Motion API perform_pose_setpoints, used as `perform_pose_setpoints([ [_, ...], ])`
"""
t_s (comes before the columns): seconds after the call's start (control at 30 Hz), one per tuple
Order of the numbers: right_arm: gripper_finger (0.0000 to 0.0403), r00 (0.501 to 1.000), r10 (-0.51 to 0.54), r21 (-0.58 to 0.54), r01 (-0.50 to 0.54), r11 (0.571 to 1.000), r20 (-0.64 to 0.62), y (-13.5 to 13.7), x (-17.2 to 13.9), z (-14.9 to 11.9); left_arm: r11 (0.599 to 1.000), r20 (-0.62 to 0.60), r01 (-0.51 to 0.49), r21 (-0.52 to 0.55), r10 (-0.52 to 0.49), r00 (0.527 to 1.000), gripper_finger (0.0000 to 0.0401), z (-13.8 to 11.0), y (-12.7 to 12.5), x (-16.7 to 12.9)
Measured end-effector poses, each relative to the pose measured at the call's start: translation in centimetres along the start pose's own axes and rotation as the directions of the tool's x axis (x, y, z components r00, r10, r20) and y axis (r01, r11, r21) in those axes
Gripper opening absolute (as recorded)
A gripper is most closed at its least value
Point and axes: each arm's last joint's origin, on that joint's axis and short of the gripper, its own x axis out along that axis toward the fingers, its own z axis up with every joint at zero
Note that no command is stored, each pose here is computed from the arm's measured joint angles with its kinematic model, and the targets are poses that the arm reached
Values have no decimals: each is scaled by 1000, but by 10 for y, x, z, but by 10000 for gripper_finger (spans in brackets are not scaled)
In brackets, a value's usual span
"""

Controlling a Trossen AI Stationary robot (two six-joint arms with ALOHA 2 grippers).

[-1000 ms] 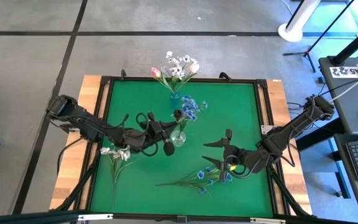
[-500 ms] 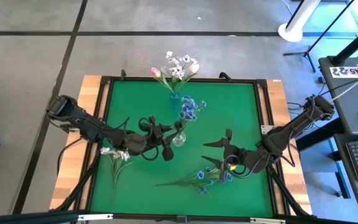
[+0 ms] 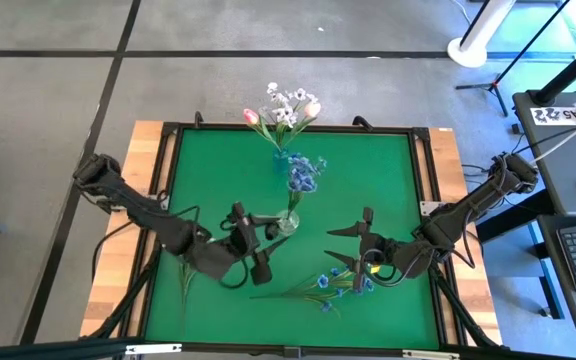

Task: Sort flowers into vase by color
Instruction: Put the black tulip into the transparent vase, then put the white flowers into the blue vase

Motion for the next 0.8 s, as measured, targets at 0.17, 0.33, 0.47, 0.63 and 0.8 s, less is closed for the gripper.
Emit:
perform_pose_setpoints([
  [0.17,205,1000,0,0,0,1000,0,0,0,0,999,-15,-33,38,33,999,220,29,-6,-34],
  [0.33,205,1000,1,5,-1,1000,-1,0,0,0,997,-82,50,-62,-55,995,218,52,-4,-72],
  [0.47,205,1000,4,7,-4,1000,-2,0,0,0,970,-292,103,-221,-166,942,218,43,6,-93],
  [0.63,205,1000,4,9,-4,1000,0,0,0,0,954,-716,-175,-244,-55,696,218,-2,29,-106],
  [0.8,205,1000,5,19,-5,1000,11,0,0,1,916,-922,-383,-119,41,384,218,-45,33,-120],
])
